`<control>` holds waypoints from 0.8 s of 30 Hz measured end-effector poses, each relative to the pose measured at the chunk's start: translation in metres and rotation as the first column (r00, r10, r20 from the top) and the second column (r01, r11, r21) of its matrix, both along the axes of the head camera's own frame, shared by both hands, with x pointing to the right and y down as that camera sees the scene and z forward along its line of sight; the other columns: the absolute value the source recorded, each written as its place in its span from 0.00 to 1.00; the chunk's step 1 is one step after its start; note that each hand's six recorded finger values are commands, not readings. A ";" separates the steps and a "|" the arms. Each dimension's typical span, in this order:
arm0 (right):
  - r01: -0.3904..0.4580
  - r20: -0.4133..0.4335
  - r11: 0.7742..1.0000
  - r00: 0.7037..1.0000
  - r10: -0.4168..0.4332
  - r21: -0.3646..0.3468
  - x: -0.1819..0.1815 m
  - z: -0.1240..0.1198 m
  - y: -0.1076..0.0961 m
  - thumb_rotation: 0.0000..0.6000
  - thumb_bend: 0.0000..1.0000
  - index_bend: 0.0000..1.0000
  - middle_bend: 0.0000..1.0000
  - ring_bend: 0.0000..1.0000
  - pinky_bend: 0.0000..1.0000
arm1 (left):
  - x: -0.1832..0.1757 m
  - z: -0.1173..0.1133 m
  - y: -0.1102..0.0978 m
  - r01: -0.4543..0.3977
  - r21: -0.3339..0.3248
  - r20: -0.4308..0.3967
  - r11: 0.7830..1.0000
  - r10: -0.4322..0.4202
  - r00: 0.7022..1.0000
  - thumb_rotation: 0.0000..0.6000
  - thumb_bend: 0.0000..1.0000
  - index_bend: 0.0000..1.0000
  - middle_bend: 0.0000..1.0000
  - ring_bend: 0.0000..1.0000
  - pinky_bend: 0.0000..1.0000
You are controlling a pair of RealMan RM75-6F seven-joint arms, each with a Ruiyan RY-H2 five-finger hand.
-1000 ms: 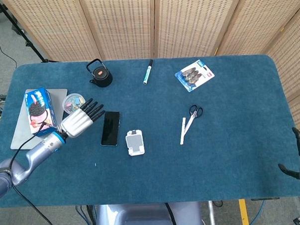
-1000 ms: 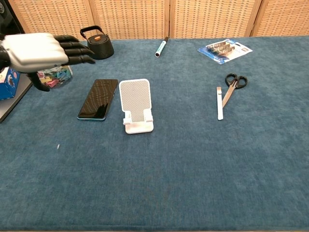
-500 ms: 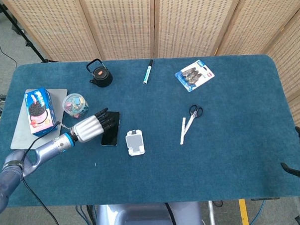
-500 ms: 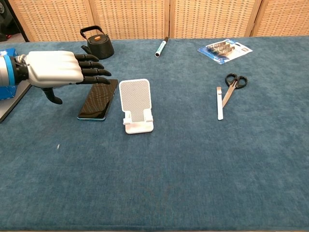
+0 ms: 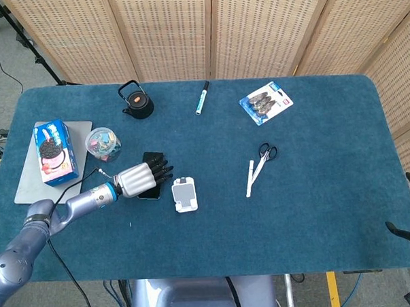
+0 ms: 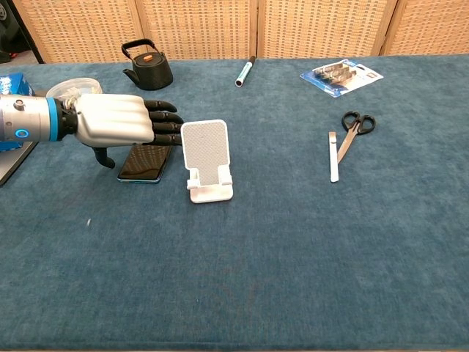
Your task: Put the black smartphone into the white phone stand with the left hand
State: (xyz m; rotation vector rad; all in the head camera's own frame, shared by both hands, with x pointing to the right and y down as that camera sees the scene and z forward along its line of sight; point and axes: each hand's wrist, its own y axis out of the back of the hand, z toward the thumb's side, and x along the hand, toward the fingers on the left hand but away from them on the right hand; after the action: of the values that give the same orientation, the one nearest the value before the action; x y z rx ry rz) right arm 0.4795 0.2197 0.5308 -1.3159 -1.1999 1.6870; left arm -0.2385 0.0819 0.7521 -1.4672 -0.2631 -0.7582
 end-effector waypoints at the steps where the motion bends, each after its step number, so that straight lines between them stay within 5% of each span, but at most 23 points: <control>1: -0.001 0.000 1.000 1.000 0.001 0.000 0.000 0.000 0.000 1.00 0.00 0.00 0.00 0.00 0.00 | 0.001 0.001 0.000 -0.005 0.000 0.003 1.000 0.005 1.000 1.00 0.02 0.00 0.00 0.00 0.02; 6: -0.006 0.000 1.000 1.000 0.006 -0.001 0.002 0.000 0.000 1.00 0.00 0.00 0.00 0.00 0.00 | 0.007 0.004 0.001 -0.023 -0.013 0.014 1.000 0.023 1.000 1.00 0.05 0.02 0.00 0.00 0.05; 9: -0.009 0.002 1.000 1.000 0.009 -0.001 0.002 -0.001 0.000 1.00 0.00 0.00 0.00 0.00 0.00 | 0.013 0.006 0.003 -0.036 -0.022 0.018 0.999 0.036 0.999 1.00 0.08 0.15 0.02 0.02 0.09; 15: -0.014 0.003 1.000 1.000 0.014 -0.002 0.003 -0.002 0.000 1.00 0.00 0.00 0.00 0.00 0.00 | 0.021 0.007 0.006 -0.049 -0.033 0.003 0.998 0.049 0.999 1.00 0.12 0.37 0.23 0.16 0.24; 24: -0.012 0.008 1.000 1.000 0.012 -0.009 0.002 -0.001 0.001 1.00 0.00 0.00 0.00 0.00 0.00 | 0.021 0.001 0.011 -0.038 -0.035 -0.056 0.999 0.036 0.998 1.00 0.16 0.63 0.50 0.33 0.32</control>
State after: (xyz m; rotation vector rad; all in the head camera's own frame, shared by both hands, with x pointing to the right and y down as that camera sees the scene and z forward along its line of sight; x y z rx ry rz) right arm 0.4819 0.2206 0.5299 -1.3245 -1.2087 1.6984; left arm -0.2174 0.0929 0.7536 -1.5111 -0.2626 -0.6847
